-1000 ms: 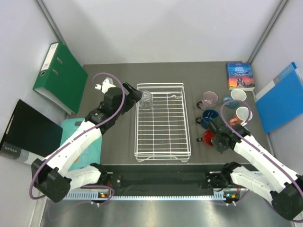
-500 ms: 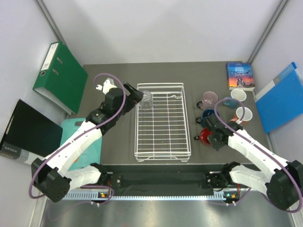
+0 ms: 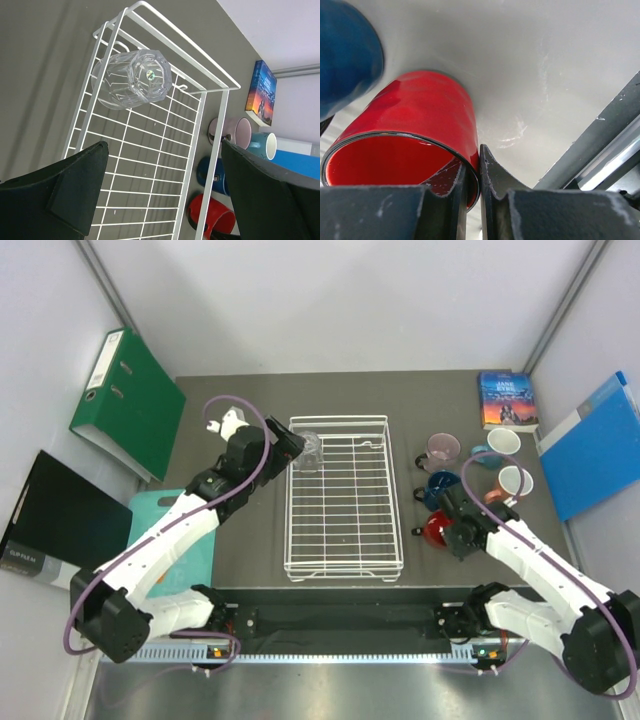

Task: Unload the cups from the dish rack

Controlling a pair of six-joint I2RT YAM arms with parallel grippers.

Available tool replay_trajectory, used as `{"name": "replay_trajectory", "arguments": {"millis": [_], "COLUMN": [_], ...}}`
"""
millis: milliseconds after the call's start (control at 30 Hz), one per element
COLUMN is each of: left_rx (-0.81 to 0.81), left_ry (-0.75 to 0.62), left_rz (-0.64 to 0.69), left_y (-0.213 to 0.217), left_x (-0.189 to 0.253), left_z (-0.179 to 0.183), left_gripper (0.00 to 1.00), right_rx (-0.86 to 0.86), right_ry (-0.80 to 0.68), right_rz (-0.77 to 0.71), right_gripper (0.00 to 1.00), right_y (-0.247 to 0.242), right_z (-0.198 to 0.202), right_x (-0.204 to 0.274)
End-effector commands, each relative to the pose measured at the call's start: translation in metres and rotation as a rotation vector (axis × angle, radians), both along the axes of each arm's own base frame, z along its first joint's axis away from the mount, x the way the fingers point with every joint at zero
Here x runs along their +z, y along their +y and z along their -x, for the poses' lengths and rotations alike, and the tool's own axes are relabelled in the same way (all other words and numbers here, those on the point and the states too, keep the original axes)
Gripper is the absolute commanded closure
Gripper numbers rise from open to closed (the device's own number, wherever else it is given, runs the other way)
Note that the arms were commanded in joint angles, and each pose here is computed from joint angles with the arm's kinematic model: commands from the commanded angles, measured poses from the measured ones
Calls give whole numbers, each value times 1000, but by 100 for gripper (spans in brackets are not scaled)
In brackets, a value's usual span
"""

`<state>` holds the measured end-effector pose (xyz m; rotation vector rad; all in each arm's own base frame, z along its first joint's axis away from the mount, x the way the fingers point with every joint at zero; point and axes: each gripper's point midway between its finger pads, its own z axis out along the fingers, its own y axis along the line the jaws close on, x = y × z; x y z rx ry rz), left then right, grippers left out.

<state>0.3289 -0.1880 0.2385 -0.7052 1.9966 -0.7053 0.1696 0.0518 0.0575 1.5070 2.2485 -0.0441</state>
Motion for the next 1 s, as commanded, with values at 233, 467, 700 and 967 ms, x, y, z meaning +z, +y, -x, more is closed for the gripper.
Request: {"name": "replay_trajectory", "arguments": {"millis": [233, 467, 700, 967], "left_rx": [-5, -11, -16, -25], "left_ry": [9, 15, 16, 8], "left_rz": [-8, -8, -21, -36], "left_y": [-6, -10, -12, -14], "left_x": [0, -2, -4, 1], "left_z": [-2, -2, -5, -7], "left_gripper": [1, 1, 1, 1], "right_rx": [19, 45, 102, 263], "right_ry": [-58, -98, -218, -351], "right_rz": [5, 3, -27, -67], "right_gripper": [75, 60, 56, 52], "right_y": [-4, -1, 7, 24], "right_z": [-16, -25, -42, -55], "right_x": [19, 41, 91, 167]}}
